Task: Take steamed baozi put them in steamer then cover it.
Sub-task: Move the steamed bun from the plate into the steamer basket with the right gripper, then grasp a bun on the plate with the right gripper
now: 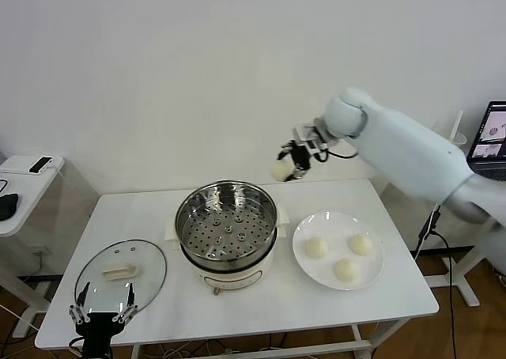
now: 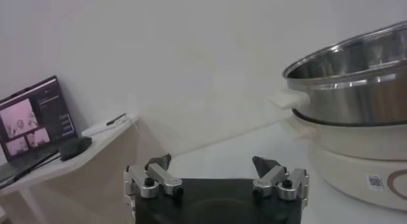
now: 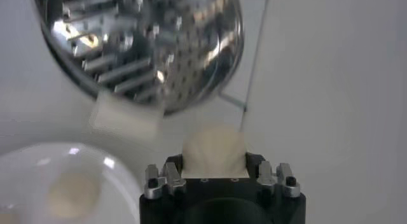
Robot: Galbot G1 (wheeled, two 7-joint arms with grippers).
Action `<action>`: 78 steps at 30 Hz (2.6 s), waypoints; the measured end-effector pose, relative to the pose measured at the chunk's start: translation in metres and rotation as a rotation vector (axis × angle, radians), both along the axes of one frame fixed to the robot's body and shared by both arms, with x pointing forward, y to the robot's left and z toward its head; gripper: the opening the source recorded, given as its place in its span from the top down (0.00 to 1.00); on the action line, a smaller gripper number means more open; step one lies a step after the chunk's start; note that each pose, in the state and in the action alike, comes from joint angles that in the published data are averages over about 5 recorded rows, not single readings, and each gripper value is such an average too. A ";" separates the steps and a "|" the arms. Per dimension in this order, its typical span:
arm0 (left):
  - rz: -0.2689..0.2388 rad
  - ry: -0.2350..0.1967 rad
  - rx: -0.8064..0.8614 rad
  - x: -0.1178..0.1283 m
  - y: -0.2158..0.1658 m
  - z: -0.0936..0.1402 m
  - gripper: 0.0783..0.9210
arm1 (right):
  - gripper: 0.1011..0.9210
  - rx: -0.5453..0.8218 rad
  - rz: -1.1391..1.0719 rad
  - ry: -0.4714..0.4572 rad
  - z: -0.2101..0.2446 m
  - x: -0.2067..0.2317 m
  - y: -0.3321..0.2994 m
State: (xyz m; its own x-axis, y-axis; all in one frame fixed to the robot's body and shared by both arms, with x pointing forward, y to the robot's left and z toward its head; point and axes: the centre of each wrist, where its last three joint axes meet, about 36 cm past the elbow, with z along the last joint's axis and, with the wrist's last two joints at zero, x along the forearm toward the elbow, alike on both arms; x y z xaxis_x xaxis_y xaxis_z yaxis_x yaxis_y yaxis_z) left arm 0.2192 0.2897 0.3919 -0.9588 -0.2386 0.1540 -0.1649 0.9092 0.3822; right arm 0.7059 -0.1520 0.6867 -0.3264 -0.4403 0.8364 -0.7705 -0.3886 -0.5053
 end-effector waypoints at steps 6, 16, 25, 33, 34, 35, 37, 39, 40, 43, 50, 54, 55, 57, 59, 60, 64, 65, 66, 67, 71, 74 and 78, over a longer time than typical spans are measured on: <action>-0.001 -0.004 -0.003 0.000 -0.001 0.002 0.12 | 0.39 -0.018 0.144 -0.027 -0.003 -0.003 0.060; 0.012 -0.017 0.004 -0.001 0.003 0.009 0.12 | 0.39 -0.126 0.359 -0.092 -0.047 -0.004 0.129; 0.027 -0.026 0.005 -0.001 0.006 0.010 0.12 | 0.38 -0.215 0.512 -0.164 -0.084 -0.001 0.156; 0.031 -0.028 0.005 0.002 0.007 0.009 0.12 | 0.37 -0.293 0.606 -0.220 -0.103 0.004 0.163; 0.031 -0.028 0.005 0.002 0.008 0.009 0.12 | 0.37 -0.299 0.615 -0.224 -0.105 0.004 0.164; 0.031 -0.029 0.005 0.003 0.008 0.009 0.12 | 0.37 -0.305 0.623 -0.227 -0.106 0.005 0.165; 0.032 -0.030 0.005 0.003 0.008 0.009 0.12 | 0.37 -0.316 0.638 -0.229 -0.110 0.004 0.166; 0.032 -0.031 0.005 0.004 0.008 0.009 0.12 | 0.37 -0.326 0.653 -0.230 -0.113 0.004 0.168; 0.031 -0.031 0.005 0.004 0.008 0.010 0.12 | 0.37 -0.331 0.659 -0.231 -0.114 0.004 0.169; 0.031 -0.031 0.004 0.005 0.008 0.010 0.12 | 0.36 -0.343 0.673 -0.230 -0.117 0.004 0.170; 0.030 -0.032 0.002 0.005 0.007 0.010 0.12 | 0.17 -0.357 0.683 -0.226 -0.114 0.005 0.168; 0.030 -0.033 0.001 0.005 0.007 0.011 0.12 | 0.13 -0.343 0.673 -0.214 -0.107 0.004 0.166; 0.030 -0.033 0.001 0.005 0.007 0.012 0.12 | 0.12 -0.337 0.667 -0.208 -0.104 0.003 0.165; 0.029 -0.034 0.002 0.004 0.007 0.013 0.12 | 0.12 -0.325 0.645 -0.197 -0.096 0.001 0.163; 0.027 -0.035 0.002 0.004 0.007 0.014 0.12 | 0.12 -0.312 0.612 -0.184 -0.085 -0.001 0.160; 0.026 -0.036 0.002 0.004 0.007 0.015 0.12 | 0.12 -0.306 0.593 -0.178 -0.078 -0.003 0.158; 0.016 -0.040 0.003 0.004 0.006 0.019 0.12 | 0.12 -0.281 0.496 -0.153 -0.049 -0.011 0.143; 0.014 -0.041 0.003 0.004 0.006 0.020 0.12 | 0.12 -0.275 0.469 -0.147 -0.042 -0.013 0.137; 0.011 -0.042 0.003 0.004 0.006 0.021 0.12 | 0.12 -0.269 0.439 -0.141 -0.035 -0.015 0.130; 0.009 -0.043 0.004 0.005 0.006 0.022 0.12 | 0.12 -0.262 0.408 -0.135 -0.028 -0.017 0.122; -0.001 -0.051 0.006 0.007 0.007 0.027 0.12 | 0.12 -0.240 0.278 -0.109 -0.008 -0.025 0.083; -0.010 -0.057 0.008 0.010 0.007 0.031 0.12 | 0.12 -0.226 0.182 -0.086 0.002 -0.031 0.050; -0.023 -0.065 0.008 0.014 0.007 0.035 0.12 | 0.12 -0.205 0.063 -0.056 0.007 -0.039 0.004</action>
